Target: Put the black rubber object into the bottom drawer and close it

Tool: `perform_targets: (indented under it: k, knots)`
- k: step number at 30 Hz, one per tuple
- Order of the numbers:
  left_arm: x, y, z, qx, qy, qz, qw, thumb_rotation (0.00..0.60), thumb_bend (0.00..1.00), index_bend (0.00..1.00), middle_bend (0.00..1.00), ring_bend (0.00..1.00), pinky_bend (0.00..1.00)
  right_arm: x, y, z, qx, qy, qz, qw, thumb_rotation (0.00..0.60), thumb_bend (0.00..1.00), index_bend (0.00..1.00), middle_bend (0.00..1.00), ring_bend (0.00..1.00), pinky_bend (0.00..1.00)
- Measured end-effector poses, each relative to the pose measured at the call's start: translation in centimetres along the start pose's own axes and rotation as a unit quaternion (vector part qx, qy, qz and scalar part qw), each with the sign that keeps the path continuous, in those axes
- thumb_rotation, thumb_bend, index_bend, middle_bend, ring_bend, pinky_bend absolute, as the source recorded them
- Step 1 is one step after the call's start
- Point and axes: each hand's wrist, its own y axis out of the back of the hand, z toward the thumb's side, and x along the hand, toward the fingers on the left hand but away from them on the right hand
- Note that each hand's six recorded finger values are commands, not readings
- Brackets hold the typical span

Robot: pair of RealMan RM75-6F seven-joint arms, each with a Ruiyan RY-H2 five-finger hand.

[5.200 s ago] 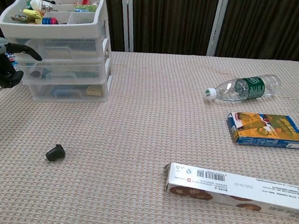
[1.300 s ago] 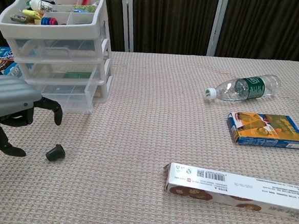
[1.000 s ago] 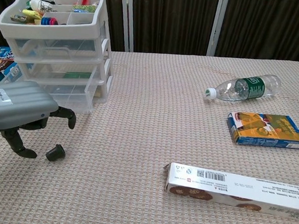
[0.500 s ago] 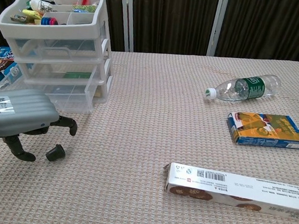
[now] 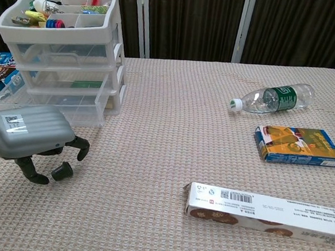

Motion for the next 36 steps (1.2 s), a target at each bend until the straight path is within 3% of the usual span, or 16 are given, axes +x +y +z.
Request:
perform_targets:
  k: [8,23,30,36]
  knots:
    - [-0.1,-0.3,0.1,-0.002,0.000,-0.003,1.0000,0.600,0.29,0.59,1.00,0.91,0.80,0.0,0.0,0.0,0.000,0.000,-0.001,1.0000,0.600,0.02,0.05,0.00,0.00,0.00]
    - [-0.6,0.2,0.1,-0.007,-0.004,0.005,1.0000,0.600,0.31,0.63,1.00,0.91,0.80,0.0,0.0,0.0,0.000,-0.001,-0.001,1.0000,0.600,0.02,0.05,0.00,0.00,0.00]
    - [-1.4,2.6,0.5,-0.006,-0.015,0.038,0.9991,0.600,0.31,0.63,1.00,0.91,0.80,0.0,0.1,-0.1,0.000,-0.002,-0.002,1.0000,0.600,0.02,0.05,0.00,0.00,0.00]
    - [-2.8,6.1,-1.6,0.007,0.000,0.076,0.9971,0.600,0.34,0.63,1.00,0.91,0.80,0.0,0.0,0.1,0.001,0.000,-0.001,1.0000,0.600,0.02,0.05,0.00,0.00,0.00]
